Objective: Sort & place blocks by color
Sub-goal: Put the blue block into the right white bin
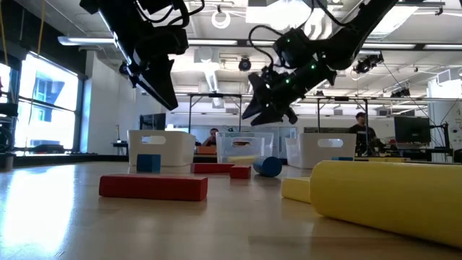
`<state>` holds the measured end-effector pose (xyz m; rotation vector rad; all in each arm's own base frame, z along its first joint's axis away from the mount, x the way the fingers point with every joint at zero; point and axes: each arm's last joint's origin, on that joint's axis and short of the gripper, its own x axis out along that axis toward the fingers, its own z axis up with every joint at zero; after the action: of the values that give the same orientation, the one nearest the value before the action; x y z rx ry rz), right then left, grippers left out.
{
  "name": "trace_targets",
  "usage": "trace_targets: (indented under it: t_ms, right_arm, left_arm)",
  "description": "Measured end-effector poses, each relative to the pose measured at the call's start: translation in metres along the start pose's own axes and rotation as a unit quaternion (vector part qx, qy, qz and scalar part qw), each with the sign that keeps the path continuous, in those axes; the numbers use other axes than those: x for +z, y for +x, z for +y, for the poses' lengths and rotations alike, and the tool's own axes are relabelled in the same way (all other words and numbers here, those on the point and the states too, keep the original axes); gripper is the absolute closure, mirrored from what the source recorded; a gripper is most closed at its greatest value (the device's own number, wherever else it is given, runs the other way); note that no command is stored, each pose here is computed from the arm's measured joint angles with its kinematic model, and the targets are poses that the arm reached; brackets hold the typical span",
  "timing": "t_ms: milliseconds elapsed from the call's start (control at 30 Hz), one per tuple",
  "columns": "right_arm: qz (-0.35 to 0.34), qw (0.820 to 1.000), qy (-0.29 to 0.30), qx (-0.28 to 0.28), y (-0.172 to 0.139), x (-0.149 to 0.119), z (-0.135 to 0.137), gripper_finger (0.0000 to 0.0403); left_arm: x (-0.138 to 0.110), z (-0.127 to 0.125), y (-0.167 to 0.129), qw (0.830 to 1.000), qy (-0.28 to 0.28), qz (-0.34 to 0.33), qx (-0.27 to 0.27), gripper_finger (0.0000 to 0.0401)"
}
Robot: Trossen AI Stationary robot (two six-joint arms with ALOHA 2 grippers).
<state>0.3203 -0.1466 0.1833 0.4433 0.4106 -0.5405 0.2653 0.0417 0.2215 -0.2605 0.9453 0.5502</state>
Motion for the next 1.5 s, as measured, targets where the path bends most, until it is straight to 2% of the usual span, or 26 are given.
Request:
trace_targets:
  t_ms: [200, 333, 500, 667, 967, 1333, 1500]
  right_arm:
    - [0.003, 1.000, -0.010, 0.011, -0.021, 0.013, 0.005, 0.0220]
    - [0.053, 0.999, -0.008, 0.010, -0.036, 0.010, 0.007, 0.0220]
    - [0.120, 0.992, -0.010, 0.045, -0.050, 0.001, 0.017, 0.0220]
    - [0.195, 0.979, -0.031, 0.059, -0.060, -0.013, 0.024, 0.0220]
    - [0.320, 0.945, -0.052, 0.044, -0.075, -0.038, 0.029, 0.0220]
    - [0.381, 0.922, -0.064, 0.023, -0.083, -0.047, 0.027, 0.0220]
    - [0.405, 0.911, -0.077, -0.009, -0.092, -0.032, 0.031, 0.0220]
  left_arm:
    - [0.000, 0.000, 0.000, 1.000, 0.001, 0.000, 0.000, 0.0300]
    - [0.000, 0.000, 0.000, 1.000, 0.001, 0.000, 0.000, 0.0300]
    - [0.000, 0.000, 0.000, 1.000, 0.000, 0.000, 0.000, 0.0300]
    - [0.000, 0.000, 0.000, 1.000, 0.000, -0.001, 0.000, 0.0300]
    - [0.001, 0.000, 0.000, 1.000, 0.000, -0.002, -0.001, 0.0300]
    - [0.001, 0.000, 0.000, 1.000, 0.003, -0.004, -0.002, 0.0300]
    - [0.001, 0.000, 0.000, 1.000, 0.003, -0.004, -0.002, 0.0300]
